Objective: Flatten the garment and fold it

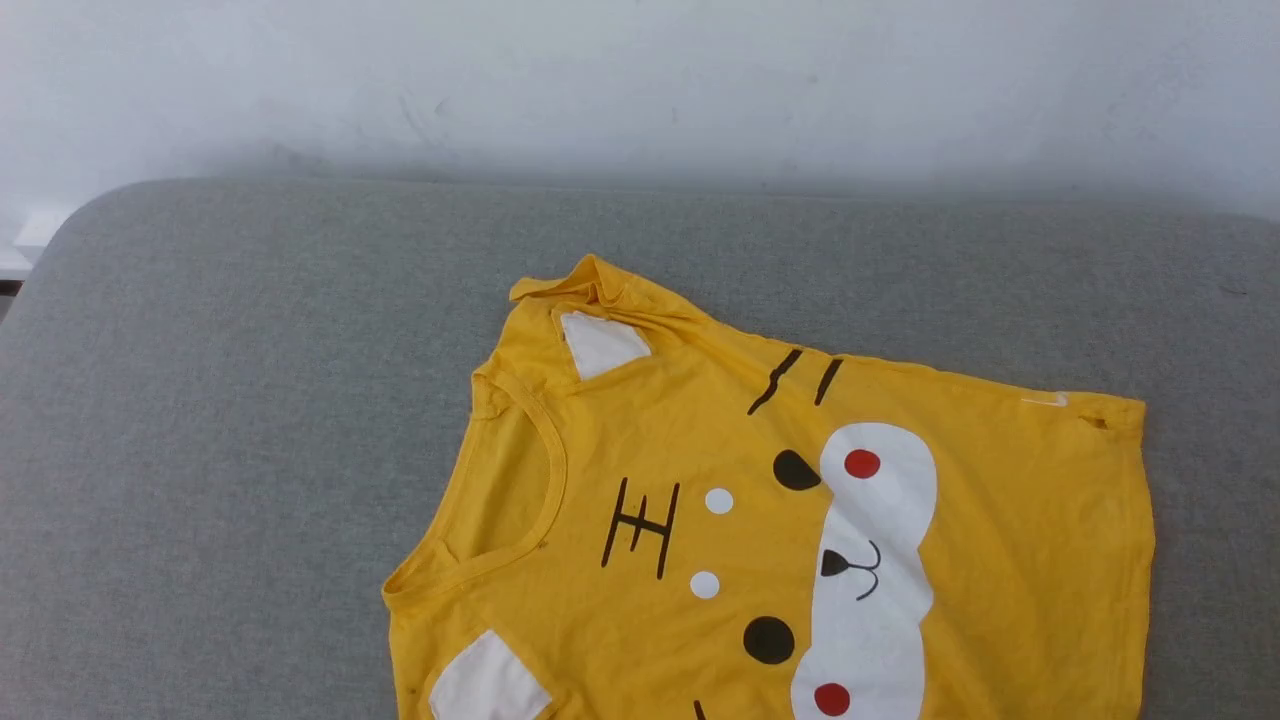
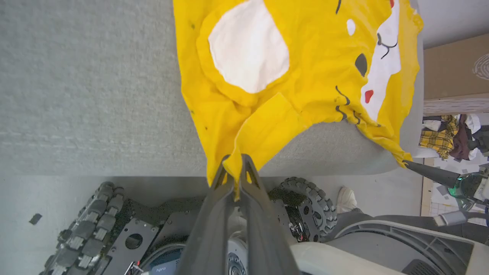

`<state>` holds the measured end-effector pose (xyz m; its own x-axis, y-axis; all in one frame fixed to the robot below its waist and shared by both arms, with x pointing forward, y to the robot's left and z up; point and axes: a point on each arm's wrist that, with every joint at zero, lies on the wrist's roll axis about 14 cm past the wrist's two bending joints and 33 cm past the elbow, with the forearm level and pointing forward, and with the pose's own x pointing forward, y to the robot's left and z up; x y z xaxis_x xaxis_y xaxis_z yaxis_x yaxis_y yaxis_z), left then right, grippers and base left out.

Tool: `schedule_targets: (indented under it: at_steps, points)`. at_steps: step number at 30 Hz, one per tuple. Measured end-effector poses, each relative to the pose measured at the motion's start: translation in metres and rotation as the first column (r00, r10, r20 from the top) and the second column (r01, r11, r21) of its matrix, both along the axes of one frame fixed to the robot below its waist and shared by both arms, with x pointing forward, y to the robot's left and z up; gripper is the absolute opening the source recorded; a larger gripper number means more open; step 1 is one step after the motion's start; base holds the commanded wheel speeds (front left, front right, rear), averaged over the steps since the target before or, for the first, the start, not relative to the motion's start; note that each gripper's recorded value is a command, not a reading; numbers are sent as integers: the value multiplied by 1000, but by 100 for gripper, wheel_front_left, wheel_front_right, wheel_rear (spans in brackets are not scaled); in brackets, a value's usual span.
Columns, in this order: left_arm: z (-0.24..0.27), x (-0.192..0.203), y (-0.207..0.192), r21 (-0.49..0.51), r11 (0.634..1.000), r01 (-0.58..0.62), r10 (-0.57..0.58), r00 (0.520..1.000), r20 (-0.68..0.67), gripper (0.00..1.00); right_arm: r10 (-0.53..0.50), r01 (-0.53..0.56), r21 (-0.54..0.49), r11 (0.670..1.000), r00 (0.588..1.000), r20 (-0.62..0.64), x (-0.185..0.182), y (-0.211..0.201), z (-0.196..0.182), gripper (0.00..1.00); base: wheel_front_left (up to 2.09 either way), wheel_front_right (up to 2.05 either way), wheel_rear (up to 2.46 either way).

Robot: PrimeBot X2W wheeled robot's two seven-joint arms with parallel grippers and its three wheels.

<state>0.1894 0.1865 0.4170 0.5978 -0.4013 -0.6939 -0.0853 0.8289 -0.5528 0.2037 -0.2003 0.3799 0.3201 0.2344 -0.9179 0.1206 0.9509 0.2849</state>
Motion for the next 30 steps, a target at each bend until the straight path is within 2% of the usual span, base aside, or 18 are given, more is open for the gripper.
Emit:
schedule_targets:
  at_steps: [4,9,14,17,19,24,30]
  points:
    - [30,42,9,40,999,-35,25,976,215,0,-18,19,-7,1000,990,138,29,0,14,0,0,0,0]
    - [68,98,14,90,995,-33,-10,896,443,0,-13,28,-47,999,952,304,74,-4,32,0,0,0,0]
    - [89,149,20,143,989,-36,-53,817,574,0,9,43,-111,993,902,431,119,-14,45,0,0,0,0]
    - [88,174,24,164,986,-36,-70,798,599,0,17,59,-145,988,880,475,142,-21,48,0,0,0,0]
    - [83,188,26,173,984,-32,-79,800,595,0,24,63,-164,984,877,480,153,-24,45,0,0,0,0]
    - [58,212,26,177,984,-23,-82,822,563,0,43,44,-190,981,900,433,165,-25,24,0,0,0,0]
    - [10,220,23,186,983,8,-93,885,456,0,33,32,-185,982,940,340,162,-24,-4,0,0,0,0]
